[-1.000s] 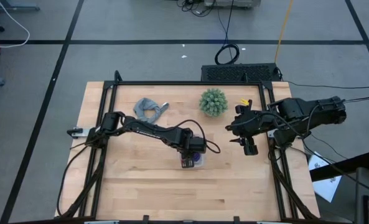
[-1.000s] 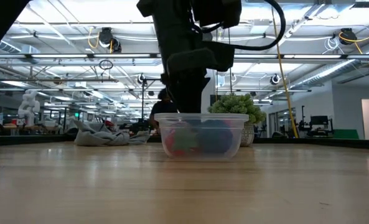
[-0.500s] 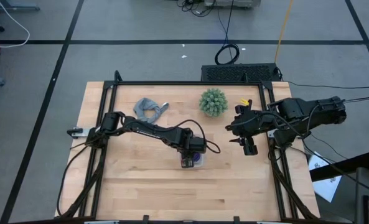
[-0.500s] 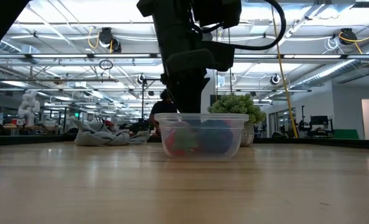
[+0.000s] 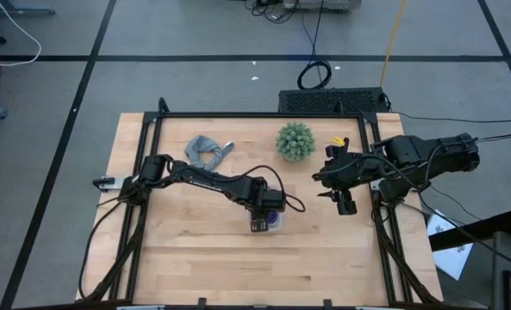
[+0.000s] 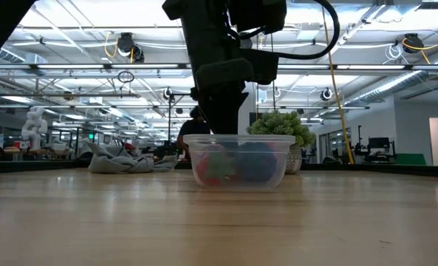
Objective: Pick and placing Produce into tupperware
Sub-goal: Put the strawberry into the transparent bin
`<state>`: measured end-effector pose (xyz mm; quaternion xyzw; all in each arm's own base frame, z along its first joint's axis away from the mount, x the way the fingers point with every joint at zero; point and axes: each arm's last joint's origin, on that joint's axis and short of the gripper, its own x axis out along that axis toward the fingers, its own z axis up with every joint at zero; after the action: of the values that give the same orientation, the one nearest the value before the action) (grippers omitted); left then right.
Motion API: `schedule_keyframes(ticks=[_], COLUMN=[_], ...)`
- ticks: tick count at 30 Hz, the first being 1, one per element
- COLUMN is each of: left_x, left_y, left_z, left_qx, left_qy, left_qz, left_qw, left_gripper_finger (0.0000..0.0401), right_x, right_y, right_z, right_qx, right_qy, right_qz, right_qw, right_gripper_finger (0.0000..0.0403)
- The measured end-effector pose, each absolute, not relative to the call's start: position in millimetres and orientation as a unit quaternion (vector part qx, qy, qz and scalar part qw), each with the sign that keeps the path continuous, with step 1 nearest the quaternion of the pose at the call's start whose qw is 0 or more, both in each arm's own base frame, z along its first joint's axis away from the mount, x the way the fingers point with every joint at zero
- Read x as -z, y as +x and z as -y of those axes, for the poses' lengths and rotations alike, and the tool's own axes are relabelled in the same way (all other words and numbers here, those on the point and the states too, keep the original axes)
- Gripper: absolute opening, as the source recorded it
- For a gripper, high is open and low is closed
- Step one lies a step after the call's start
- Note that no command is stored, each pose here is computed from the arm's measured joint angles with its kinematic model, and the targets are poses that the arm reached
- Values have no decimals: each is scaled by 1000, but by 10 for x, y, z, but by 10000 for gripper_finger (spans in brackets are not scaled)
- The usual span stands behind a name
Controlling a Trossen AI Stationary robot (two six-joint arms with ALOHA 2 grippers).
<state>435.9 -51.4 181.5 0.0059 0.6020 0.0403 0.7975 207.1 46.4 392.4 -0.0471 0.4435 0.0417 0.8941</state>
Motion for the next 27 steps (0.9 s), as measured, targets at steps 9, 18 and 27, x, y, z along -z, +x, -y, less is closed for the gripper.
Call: schedule_keyframes(ticks=[9,18,27], left_x=[-1814,-1816,-1827], left_y=[4359,4360,4363], left_z=[512,499,497], left_qx=[-38,-58,-61], left_qy=[9,19,21], left_qz=[-602,-599,-598], left_qw=[797,798,799], left_gripper_finger=[125,207,277], right_x=[-3924,-3925,-3927], right_y=[2072,2072,2075], right_z=[-465,-465,-465], right_qx=[-42,-42,-42], right_qy=[-47,-47,-47], right_qz=[-443,-443,-441], right_qw=[894,894,895], right_gripper_finger=[193,193,193])
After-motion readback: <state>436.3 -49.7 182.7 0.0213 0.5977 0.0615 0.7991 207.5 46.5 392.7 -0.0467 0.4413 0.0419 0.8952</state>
